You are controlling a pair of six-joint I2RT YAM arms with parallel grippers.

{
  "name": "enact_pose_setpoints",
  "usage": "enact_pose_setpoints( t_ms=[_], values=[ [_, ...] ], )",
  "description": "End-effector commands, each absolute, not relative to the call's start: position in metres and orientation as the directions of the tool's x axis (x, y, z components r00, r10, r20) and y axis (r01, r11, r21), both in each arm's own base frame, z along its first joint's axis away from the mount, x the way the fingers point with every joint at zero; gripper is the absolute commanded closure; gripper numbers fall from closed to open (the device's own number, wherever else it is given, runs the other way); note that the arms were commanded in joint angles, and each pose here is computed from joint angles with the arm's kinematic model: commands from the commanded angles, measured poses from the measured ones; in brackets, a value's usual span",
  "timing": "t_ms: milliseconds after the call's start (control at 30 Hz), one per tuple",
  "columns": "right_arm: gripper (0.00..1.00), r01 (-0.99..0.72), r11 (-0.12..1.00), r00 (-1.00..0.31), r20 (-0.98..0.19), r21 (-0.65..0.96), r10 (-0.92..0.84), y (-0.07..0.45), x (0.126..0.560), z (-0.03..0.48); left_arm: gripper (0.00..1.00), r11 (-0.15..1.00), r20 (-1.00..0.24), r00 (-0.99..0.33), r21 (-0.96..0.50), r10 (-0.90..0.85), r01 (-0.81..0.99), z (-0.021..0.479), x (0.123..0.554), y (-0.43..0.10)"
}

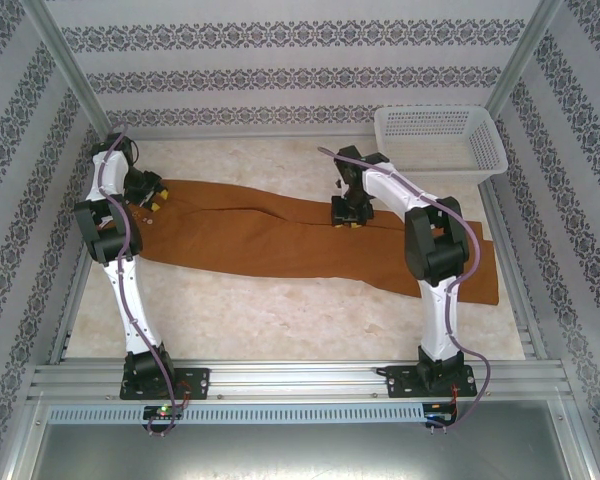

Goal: Roll up the long pants

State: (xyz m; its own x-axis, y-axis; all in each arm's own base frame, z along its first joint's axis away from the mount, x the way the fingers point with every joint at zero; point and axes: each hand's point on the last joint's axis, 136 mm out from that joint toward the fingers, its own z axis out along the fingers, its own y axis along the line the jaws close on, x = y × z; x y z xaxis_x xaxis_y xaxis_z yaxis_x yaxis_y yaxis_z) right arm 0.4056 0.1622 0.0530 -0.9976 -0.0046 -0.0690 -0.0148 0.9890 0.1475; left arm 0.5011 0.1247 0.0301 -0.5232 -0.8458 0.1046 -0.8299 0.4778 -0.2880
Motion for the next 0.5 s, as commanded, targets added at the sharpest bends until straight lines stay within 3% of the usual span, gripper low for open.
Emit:
enact_pose_setpoints(
  t_ms=[0,100,200,333,467],
  values=[
    [0.62,0.001,0.994,-0.993,-0.115,0.112,0.014,0.135,0.404,0.077,0.80,0.478,0.159,-0.530,-0.278,-0.833,-0.833,-0.011,0.506,0.109],
    [0.61,0.035,0.997,-0.991,-0.126,0.076,0.044,0.108,0.401,0.083,0.99,0.477,0.161,-0.531,-0.279,-0.832,-0.833,-0.008,0.507,0.108],
    [0.60,0.089,0.996,-0.989,-0.119,0.027,0.092,0.072,0.397,0.085,1.00,0.488,0.148,-0.540,-0.283,-0.829,-0.826,0.001,0.508,0.109],
    [0.42,0.202,0.979,-0.976,-0.085,0.010,0.202,0.022,0.389,0.084,1.00,0.493,0.126,-0.546,-0.298,-0.828,-0.817,0.014,0.512,0.112],
    [0.38,0.287,0.957,-0.954,-0.075,0.029,0.289,-0.011,0.388,0.082,1.00,0.496,0.111,-0.549,-0.310,-0.828,-0.811,0.025,0.514,0.113]
  ],
)
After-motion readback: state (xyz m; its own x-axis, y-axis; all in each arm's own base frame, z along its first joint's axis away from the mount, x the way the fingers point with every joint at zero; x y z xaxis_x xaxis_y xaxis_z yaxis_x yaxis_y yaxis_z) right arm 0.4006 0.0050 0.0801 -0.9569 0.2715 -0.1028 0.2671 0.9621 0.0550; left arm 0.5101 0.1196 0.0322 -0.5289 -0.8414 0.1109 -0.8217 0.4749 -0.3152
